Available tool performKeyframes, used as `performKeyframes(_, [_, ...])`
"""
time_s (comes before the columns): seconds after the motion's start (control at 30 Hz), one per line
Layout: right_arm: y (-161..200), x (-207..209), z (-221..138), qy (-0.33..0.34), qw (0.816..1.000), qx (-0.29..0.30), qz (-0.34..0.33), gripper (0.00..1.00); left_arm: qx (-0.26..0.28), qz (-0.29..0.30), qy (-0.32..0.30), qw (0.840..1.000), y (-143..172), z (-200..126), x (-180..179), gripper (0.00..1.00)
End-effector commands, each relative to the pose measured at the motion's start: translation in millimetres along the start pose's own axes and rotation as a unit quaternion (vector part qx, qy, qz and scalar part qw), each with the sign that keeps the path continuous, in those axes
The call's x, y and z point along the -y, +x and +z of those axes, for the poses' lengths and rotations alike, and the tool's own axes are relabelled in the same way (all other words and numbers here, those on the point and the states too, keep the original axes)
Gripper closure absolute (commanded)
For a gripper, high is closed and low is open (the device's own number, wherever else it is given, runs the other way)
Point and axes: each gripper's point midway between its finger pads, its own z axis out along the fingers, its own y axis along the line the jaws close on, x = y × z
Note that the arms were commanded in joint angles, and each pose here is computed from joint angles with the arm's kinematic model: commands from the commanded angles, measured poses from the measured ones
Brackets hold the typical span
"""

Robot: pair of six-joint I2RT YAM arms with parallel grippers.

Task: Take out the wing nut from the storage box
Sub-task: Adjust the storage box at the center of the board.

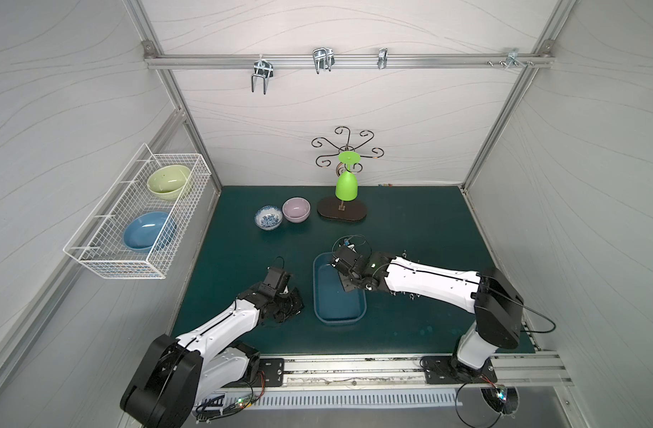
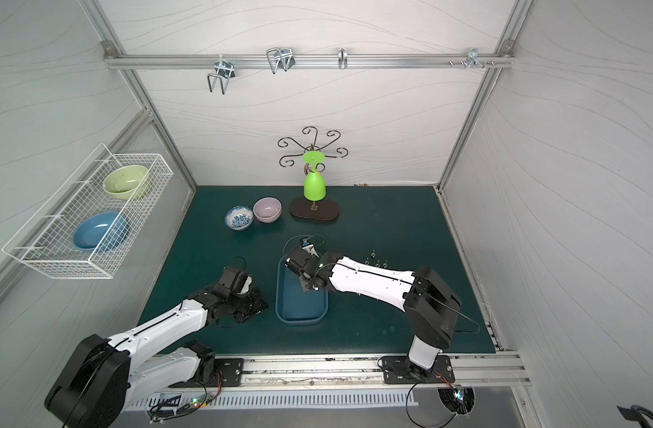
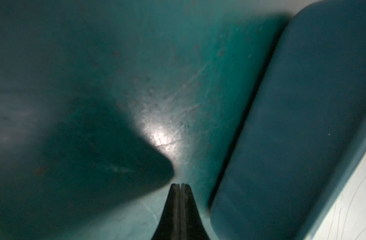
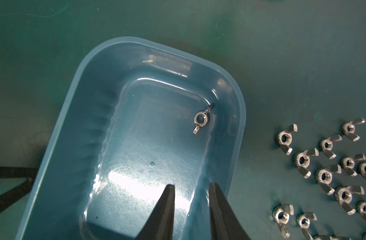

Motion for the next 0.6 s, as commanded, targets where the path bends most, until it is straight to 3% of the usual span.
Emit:
performKeyframes(0.0, [3.2, 4.1, 10.3, 0.0, 1.0, -0.013, 0.014, 0.69, 0.009, 0.035, 0.045, 0.998, -2.9, 1.7, 34.6, 1.0])
performKeyframes(0.57, [-13.9, 5.9, 59.0, 0.015, 0.998, -0.032, 0.053, 0.64, -0.014, 0.087, 0.059, 0.994, 16.3, 25.8, 62.3, 1.0])
